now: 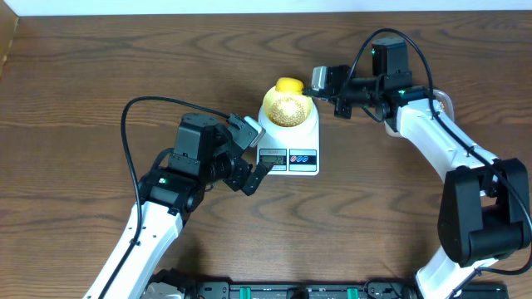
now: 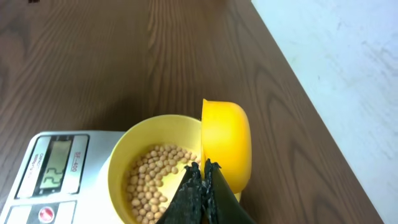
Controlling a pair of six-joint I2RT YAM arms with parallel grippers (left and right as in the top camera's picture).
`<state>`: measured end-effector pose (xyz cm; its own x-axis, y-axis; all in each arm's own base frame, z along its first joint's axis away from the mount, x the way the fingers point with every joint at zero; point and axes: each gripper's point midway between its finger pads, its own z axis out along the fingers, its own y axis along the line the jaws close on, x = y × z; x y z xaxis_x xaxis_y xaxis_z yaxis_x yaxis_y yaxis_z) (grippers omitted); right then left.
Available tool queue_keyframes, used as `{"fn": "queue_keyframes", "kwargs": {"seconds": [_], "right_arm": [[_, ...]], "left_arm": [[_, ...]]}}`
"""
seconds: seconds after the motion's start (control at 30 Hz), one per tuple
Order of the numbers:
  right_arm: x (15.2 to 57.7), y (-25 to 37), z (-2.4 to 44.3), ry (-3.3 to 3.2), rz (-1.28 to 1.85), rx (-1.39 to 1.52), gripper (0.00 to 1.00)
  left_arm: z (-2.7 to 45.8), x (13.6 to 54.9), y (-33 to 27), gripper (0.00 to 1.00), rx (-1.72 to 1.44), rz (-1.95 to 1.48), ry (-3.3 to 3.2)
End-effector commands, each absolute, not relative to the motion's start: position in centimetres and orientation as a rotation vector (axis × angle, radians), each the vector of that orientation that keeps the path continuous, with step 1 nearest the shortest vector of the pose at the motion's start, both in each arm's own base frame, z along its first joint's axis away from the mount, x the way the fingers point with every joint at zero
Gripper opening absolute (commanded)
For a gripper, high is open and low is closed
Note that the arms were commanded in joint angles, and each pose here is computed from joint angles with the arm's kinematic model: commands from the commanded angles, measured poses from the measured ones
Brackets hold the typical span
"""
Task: Scoop item into bowl and weigh 50g on scale
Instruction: 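Carry the empty yellow scoop right back to the soybean tub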
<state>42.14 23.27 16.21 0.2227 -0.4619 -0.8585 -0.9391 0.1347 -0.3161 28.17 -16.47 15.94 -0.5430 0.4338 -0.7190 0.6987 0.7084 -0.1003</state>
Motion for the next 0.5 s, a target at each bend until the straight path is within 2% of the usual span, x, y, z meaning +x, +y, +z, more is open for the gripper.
{"fn": "queue_keyframes", "kwargs": {"seconds": [0.0, 0.27, 0.47], "right_arm": [[42.4, 24.0, 16.9, 1.504, 0.741, -1.342, 0.01], [45.3, 23.3, 20.6, 1.739, 1.023, -0.856, 0.01], [47.4, 19.7, 21.7, 1.913, 1.230, -0.435, 0.01]], "left_arm": [[15.1, 27.8, -16.4, 1.00, 0.883, -0.505, 2.237], [15.1, 27.8, -16.4, 1.00, 0.883, -0.506, 2.237], [15.1, 27.8, -16.4, 1.00, 0.883, -0.506, 2.237]]}}
